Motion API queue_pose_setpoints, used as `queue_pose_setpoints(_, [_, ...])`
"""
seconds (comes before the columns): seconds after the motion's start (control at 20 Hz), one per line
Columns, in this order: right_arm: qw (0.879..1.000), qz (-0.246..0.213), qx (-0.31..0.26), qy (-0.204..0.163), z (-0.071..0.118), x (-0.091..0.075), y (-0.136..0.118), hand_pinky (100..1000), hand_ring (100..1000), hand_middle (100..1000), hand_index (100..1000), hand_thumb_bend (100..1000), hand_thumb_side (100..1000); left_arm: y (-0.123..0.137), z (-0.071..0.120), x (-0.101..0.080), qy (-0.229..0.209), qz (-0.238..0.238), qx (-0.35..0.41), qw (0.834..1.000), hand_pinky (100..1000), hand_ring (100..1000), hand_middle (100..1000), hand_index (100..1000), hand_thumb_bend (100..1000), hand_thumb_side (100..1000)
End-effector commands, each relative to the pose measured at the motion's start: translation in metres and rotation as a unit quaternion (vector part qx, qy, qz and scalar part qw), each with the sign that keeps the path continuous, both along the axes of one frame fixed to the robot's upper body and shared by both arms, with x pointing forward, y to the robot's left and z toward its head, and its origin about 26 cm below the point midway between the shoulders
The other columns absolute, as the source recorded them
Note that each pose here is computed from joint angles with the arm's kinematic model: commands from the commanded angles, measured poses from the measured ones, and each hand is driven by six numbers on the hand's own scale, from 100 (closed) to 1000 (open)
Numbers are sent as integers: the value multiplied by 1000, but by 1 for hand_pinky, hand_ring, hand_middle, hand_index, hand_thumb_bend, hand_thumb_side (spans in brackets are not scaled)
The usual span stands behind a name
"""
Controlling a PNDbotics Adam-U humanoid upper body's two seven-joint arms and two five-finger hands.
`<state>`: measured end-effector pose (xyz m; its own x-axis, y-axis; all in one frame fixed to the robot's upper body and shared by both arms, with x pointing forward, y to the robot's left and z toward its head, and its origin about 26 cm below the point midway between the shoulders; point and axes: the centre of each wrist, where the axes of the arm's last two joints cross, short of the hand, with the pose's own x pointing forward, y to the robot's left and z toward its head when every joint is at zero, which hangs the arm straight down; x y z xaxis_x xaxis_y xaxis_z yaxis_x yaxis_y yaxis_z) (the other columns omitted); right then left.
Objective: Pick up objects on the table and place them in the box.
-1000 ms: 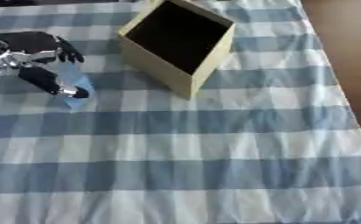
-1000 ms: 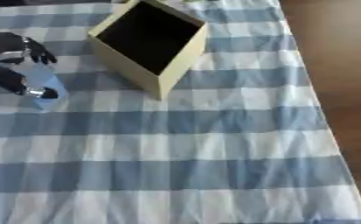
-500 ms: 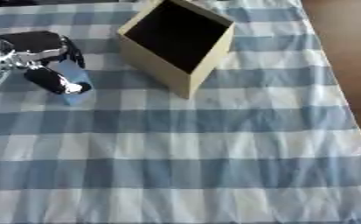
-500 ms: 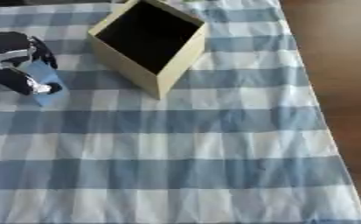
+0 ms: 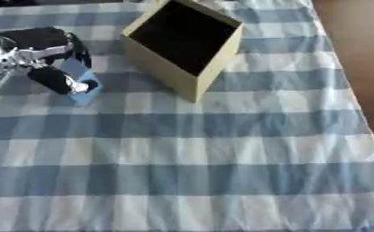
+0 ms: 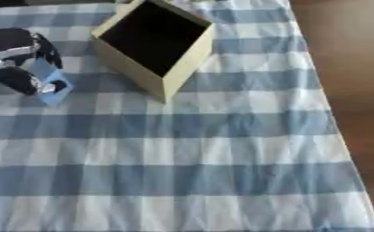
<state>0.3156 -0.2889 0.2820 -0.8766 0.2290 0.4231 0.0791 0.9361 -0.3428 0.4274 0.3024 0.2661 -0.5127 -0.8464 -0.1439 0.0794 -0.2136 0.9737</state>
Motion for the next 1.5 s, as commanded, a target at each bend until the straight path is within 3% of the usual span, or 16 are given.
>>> queue_pose_setpoints(0.05, [1000, 0, -2, -10, 6, -3, -1, 755, 678, 623, 826, 100, 888, 3, 36, -10, -35, -3, -6, 999, 311, 532, 509, 698, 267, 547])
queue_pose_setpoints(0.35, [1000, 0, -4, -13, 8, -4, 0, 755, 679, 623, 826, 100, 886, -12, 70, -19, -62, -25, -19, 998, 311, 534, 512, 700, 246, 500])
queue_pose_setpoints(0.4, [1000, 0, -5, -13, 8, -4, 0, 756, 679, 623, 826, 100, 886, -14, 74, -20, -65, -28, -22, 997, 309, 534, 513, 701, 198, 543])
queue_pose_setpoints(0.45, [1000, 0, -5, -13, 8, -4, 0, 756, 679, 623, 826, 100, 886, -16, 79, -21, -69, -32, -28, 997, 306, 533, 512, 700, 218, 489])
queue_pose_setpoints(0.65, [1000, 1, -7, -14, 9, -4, 0, 756, 679, 623, 826, 100, 886, -24, 96, -22, -82, -40, -52, 994, 296, 527, 508, 697, 187, 472])
queue_pose_setpoints(1.1, [1000, 4, -12, -17, 12, -3, 1, 756, 678, 622, 826, 100, 893, -49, 123, -13, -106, -65, -98, 987, 279, 521, 508, 699, 105, 453])
queue_pose_setpoints(1.5, [999, 14, -13, -29, 19, -4, 5, 756, 678, 622, 826, 100, 892, -79, 136, 1, -126, -87, -145, 978, 271, 519, 510, 701, 100, 474])
